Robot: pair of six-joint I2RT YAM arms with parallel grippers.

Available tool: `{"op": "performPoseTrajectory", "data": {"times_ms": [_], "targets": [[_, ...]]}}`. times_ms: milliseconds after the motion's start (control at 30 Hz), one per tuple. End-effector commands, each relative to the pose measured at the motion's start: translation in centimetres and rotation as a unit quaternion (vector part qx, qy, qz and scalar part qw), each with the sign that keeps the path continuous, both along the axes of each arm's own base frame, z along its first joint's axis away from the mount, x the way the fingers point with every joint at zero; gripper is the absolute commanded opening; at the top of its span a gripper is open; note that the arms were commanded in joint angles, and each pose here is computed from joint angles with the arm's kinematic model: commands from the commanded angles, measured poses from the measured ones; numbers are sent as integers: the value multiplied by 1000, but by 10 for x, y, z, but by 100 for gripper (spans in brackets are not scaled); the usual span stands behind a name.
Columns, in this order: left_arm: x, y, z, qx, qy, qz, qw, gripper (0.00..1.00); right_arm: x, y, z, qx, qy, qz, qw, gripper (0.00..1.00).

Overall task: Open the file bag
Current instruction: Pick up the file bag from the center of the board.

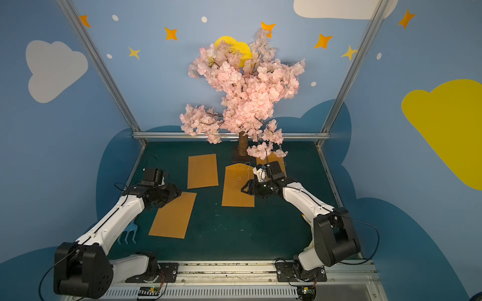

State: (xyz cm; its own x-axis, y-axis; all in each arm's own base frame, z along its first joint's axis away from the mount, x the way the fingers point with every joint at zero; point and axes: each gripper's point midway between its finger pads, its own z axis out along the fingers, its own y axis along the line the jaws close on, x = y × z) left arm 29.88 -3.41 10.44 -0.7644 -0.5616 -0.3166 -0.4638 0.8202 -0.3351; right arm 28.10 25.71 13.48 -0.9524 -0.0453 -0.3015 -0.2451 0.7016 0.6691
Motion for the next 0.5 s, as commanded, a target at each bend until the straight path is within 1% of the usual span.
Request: {"op": "performPoseTrajectory", "data": {"times_ms": [0,33,67,133,233,367,467], "targets": [[-2,24,-8,20,26,39,999,70,-8,13,-8,-19,4,-9,1000,65],[-3,30,-11,26,35,47,998,71,-10,19,-10,-22,4,-6,1000,65],[-2,37,-14,32,43,54,997,75,-12,25,-12,-25,4,-2,1000,65],[0,51,-19,48,58,66,995,75,-15,41,-14,-23,8,15,1000,65],[3,65,-29,52,84,77,992,76,-17,63,-17,-19,16,38,999,65],[6,83,-52,43,125,99,986,76,-20,94,-19,-9,25,72,997,65],[10,88,-68,14,136,109,985,76,-20,120,-18,-2,27,94,995,64]]}}
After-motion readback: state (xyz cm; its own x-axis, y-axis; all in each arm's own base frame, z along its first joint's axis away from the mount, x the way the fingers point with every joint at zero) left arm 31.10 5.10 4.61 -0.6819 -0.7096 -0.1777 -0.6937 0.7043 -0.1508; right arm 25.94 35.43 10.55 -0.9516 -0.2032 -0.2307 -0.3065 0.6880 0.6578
